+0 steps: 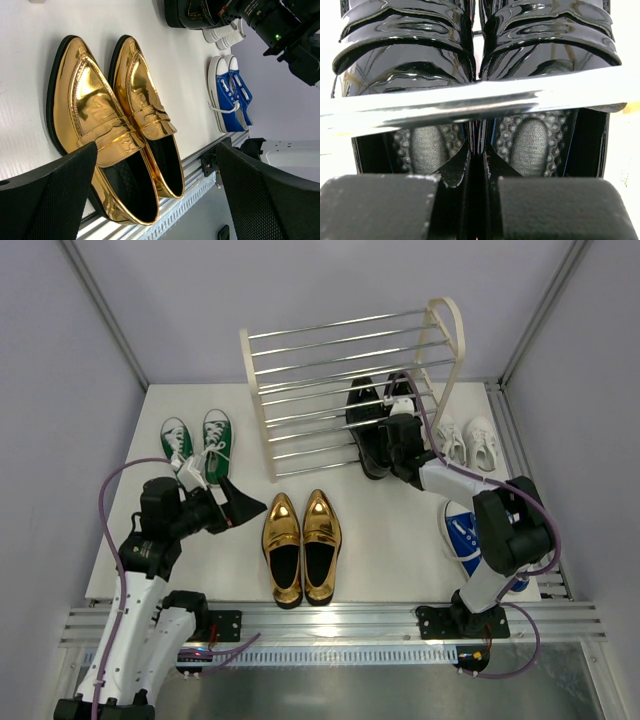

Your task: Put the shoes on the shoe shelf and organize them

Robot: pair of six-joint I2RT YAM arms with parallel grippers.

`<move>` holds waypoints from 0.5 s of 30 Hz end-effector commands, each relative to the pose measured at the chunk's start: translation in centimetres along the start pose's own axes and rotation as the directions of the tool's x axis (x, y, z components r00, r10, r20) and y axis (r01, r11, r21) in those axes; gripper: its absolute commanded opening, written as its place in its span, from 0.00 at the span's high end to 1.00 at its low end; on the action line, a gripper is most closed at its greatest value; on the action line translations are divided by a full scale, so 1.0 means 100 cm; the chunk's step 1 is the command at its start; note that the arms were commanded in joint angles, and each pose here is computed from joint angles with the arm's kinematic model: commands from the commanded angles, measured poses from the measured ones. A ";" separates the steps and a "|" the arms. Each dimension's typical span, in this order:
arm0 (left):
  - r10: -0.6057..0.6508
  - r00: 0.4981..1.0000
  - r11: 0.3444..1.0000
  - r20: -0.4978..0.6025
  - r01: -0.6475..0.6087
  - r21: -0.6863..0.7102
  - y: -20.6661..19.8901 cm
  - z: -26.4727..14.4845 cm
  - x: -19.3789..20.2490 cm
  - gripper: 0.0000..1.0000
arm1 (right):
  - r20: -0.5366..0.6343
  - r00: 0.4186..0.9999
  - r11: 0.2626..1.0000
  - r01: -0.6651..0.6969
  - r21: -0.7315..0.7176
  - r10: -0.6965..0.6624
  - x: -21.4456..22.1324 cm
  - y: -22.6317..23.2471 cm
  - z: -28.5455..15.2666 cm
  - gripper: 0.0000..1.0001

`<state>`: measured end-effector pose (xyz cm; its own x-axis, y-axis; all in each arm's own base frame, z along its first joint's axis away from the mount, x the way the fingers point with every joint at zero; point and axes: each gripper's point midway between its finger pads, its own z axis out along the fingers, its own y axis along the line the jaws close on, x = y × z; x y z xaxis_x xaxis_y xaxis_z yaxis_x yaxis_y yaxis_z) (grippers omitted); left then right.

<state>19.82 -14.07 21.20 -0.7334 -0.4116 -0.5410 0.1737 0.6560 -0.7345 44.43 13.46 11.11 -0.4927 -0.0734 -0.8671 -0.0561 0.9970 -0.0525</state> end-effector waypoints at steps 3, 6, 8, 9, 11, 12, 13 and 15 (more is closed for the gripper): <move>0.016 1.000 1.000 0.015 -0.016 0.010 -0.007 -0.006 -0.003 0.00 | 0.322 0.940 0.994 -0.111 -0.021 0.112 -0.108 0.001 -0.004 0.96; 0.015 1.000 1.000 0.014 -0.015 0.009 -0.006 -0.006 -0.002 0.00 | 0.299 0.948 0.994 -0.107 -0.020 0.108 -0.099 0.003 0.004 0.96; 0.016 1.000 1.000 0.017 -0.016 0.010 -0.006 -0.006 -0.003 0.00 | 0.294 0.949 0.994 -0.111 -0.024 0.113 -0.096 0.004 0.007 0.96; 0.016 1.000 1.000 0.015 -0.016 0.010 -0.007 -0.006 -0.002 0.00 | 0.287 0.952 0.994 -0.107 -0.022 0.109 -0.093 0.004 0.010 0.96; 0.016 1.000 1.000 0.014 -0.016 0.009 -0.007 -0.007 -0.002 0.00 | 0.292 0.950 0.993 -0.111 -0.028 0.114 -0.093 0.006 0.011 0.95; 0.015 1.000 1.000 0.013 -0.016 0.008 -0.006 -0.007 -0.002 0.00 | 0.294 0.949 0.993 -0.113 -0.029 0.116 -0.093 0.006 0.011 0.94; 0.019 1.000 1.000 0.015 -0.019 0.010 -0.007 -0.007 -0.002 0.00 | 0.300 0.947 0.993 -0.115 -0.031 0.118 -0.094 0.006 0.010 0.91; 0.017 1.000 1.000 0.014 -0.017 0.007 -0.007 -0.007 -0.002 0.00 | 0.301 0.946 0.993 -0.113 -0.032 0.118 -0.094 0.005 0.010 0.78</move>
<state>19.48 -13.97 21.01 -0.7377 -0.4123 -0.5347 0.1630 0.6598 -0.7336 45.48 13.32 9.25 -0.5065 -0.0709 -0.8593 -0.0480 0.9974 -0.0540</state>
